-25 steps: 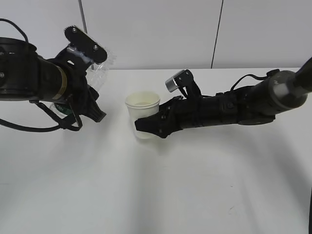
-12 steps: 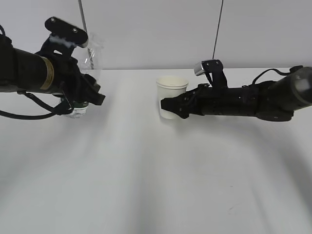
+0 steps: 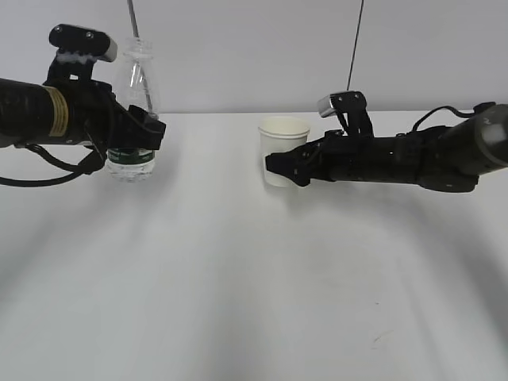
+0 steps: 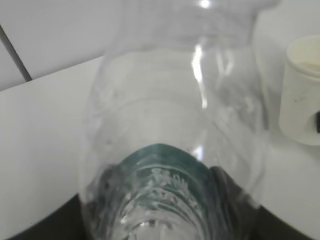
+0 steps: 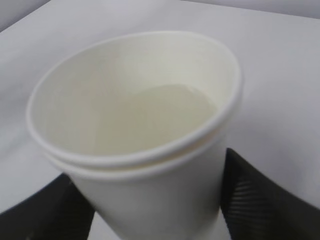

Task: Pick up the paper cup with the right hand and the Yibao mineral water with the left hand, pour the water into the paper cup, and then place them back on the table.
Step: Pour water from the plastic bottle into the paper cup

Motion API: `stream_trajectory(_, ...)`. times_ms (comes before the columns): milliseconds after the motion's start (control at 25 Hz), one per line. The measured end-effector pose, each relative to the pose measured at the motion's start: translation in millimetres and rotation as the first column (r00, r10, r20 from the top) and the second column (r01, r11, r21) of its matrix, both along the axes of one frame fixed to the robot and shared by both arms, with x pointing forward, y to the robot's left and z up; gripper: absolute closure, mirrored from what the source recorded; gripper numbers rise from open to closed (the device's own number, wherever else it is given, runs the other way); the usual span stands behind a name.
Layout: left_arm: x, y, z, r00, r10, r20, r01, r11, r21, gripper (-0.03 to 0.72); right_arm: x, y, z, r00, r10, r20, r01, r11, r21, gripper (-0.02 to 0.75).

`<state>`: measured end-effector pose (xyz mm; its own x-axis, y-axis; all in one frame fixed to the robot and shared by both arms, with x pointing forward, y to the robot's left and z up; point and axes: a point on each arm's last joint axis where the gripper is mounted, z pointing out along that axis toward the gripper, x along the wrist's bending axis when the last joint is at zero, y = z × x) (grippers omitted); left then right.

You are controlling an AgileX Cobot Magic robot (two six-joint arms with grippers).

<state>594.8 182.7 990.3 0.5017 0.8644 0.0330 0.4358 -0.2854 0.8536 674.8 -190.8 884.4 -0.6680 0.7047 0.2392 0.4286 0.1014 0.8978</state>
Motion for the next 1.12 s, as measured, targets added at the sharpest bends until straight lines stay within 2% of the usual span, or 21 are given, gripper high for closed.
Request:
stream_trajectory(400,11.7,10.1,-21.8,0.997,-0.080,-0.018,0.077,0.988,-0.134,0.341,1.1,-0.3,0.6,1.000,-0.006,0.001,0.006,1.000,-0.003,0.188)
stream_trajectory(640,12.5,8.2,-27.1,0.992,-0.124,-0.002,0.122,0.985,-0.125,0.341,7.7,-7.1,3.5,0.995,-0.095,0.027,0.095,0.995,0.020,0.189)
stream_trajectory(880,15.6,9.9,-30.3,0.995,-0.103,0.011,0.104,0.987,-0.127,0.341,13.6,-14.6,3.0,0.981,-0.187,0.049,0.188,0.982,-0.009,0.189)
stream_trajectory(1120,20.8,13.8,-39.9,0.994,-0.103,0.019,0.105,0.978,-0.179,0.341,20.2,-24.6,4.4,0.952,-0.298,0.075,0.300,0.954,-0.012,0.188)
